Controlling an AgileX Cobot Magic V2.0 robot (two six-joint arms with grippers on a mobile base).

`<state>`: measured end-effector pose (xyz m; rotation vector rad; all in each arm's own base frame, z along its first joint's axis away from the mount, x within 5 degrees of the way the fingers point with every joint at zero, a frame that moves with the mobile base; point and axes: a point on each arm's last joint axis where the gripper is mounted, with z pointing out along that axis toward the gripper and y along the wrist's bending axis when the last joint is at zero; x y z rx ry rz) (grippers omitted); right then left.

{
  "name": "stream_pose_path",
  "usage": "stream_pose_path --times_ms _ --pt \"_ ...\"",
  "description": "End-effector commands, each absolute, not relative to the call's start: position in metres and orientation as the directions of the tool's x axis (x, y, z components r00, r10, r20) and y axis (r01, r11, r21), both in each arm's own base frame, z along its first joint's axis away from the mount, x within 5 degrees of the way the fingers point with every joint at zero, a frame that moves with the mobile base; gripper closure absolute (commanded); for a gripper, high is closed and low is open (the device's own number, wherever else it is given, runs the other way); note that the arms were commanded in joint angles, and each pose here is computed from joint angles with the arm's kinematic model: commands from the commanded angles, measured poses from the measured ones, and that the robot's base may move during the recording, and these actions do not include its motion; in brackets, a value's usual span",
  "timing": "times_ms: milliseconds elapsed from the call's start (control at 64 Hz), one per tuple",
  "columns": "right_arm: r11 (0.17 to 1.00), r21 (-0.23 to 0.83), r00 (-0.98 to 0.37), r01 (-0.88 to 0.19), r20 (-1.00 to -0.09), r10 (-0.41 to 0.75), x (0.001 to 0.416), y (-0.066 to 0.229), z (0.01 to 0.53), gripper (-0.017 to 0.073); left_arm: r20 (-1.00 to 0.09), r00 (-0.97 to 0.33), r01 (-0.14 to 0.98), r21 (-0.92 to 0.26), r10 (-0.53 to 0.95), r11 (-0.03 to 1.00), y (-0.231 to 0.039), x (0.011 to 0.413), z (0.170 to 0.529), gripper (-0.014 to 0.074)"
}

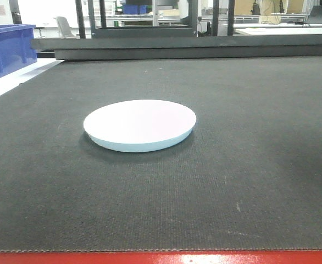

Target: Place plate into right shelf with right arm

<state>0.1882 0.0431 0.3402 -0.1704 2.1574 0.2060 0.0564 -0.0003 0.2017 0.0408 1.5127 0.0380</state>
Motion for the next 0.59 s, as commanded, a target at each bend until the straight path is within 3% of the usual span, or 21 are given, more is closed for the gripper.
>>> stream_pose_path --times_ms 0,219,391,578 --pt "0.963 0.097 -0.536 -0.249 -0.843 -0.054 0.220 0.064 0.364 -0.0020 -0.988 0.147 -0.023 0.044 0.047 0.999 0.001 0.055 0.208 0.0640" --pt "0.946 0.140 -0.680 -0.293 -0.726 -0.103 0.292 0.132 0.358 -0.0020 -0.988 0.147 -0.023 0.044 0.047 0.999 0.001 0.055 0.208 0.0640" --pt "0.950 0.110 -0.759 -0.291 -0.631 -0.160 0.342 0.179 0.335 -0.0020 -0.988 0.147 -0.023 0.044 0.047 0.999 0.001 0.055 0.208 0.0640" --pt "0.955 0.093 -0.803 -0.283 -0.567 -0.182 0.376 0.207 0.305 0.0016 -0.988 0.147 -0.023 0.044 0.047 0.999 0.001 0.055 0.208 0.0640"
